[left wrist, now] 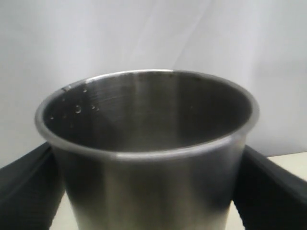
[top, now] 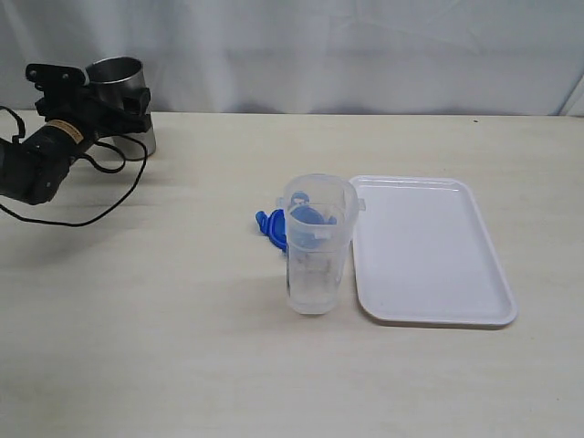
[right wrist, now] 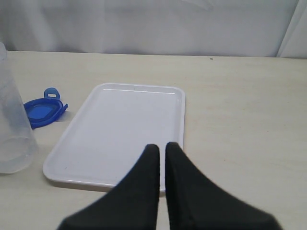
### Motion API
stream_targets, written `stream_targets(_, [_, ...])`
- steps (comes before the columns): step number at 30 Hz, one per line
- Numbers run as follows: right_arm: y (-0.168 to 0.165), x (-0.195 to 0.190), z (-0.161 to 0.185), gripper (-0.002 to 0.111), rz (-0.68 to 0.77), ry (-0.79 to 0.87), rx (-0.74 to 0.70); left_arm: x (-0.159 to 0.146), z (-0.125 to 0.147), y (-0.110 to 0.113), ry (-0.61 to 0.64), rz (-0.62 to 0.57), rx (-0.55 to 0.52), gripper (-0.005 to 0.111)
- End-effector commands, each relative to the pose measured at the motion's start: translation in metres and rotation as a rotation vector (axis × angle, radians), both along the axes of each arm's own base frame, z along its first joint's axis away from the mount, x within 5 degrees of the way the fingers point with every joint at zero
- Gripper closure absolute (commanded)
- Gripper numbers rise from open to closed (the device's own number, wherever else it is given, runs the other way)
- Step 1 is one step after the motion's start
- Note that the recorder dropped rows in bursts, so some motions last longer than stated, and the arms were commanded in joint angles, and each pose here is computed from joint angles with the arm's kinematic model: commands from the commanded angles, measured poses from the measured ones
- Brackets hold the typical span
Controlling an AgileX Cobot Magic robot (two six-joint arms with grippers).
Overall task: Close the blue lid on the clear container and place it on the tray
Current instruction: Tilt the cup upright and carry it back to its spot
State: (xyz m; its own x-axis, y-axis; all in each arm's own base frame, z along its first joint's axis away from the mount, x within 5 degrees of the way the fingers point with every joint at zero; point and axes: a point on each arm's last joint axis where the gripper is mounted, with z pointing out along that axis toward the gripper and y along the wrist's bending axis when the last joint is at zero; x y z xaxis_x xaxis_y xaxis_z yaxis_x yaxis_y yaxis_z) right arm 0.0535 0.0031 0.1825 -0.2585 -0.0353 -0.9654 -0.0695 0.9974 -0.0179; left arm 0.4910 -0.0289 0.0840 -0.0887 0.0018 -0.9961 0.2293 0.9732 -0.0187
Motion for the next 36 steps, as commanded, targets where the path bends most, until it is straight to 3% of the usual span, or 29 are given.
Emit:
stream_targets(1, [0.0, 0.0, -0.001, 0.104, -0.005, -0.004, 0.001, 0.003, 0.013, 0.0, -0.067, -0.004, -0.013, 0.107])
stream_targets(5, [0.0, 0.0, -0.001, 0.104, -0.005, -0.004, 0.001, 0.003, 0.01, 0.0, -0.04, -0.002, -0.004, 0.106])
stream_targets(8, [0.0, 0.0, -0.001, 0.104, -0.005, -0.004, 0.001, 0.002, 0.006, -0.001, 0.004, -0.019, 0.025, 0.098])
stream_targets(17, [0.0, 0.0, -0.001, 0.104, -0.005, -0.004, 0.001, 0.001, 0.001, -0.001, 0.055, -0.021, 0.049, 0.031])
stream_targets(20, [0.0, 0.0, -0.001, 0.104, -0.005, -0.004, 0.001, 0.001, 0.001, -0.001, 0.058, -0.016, 0.042, 0.025])
stream_targets(29, [0.0, 0.0, -0.001, 0.104, -0.005, -0.004, 0.001, 0.001, -0.005, 0.001, 0.124, -0.004, 0.059, 0.024])
stream_targets(36, [0.0, 0.0, -0.001, 0.104, -0.005, -0.004, 0.001, 0.0, -0.008, 0.001, 0.149, 0.0, 0.073, 0.002])
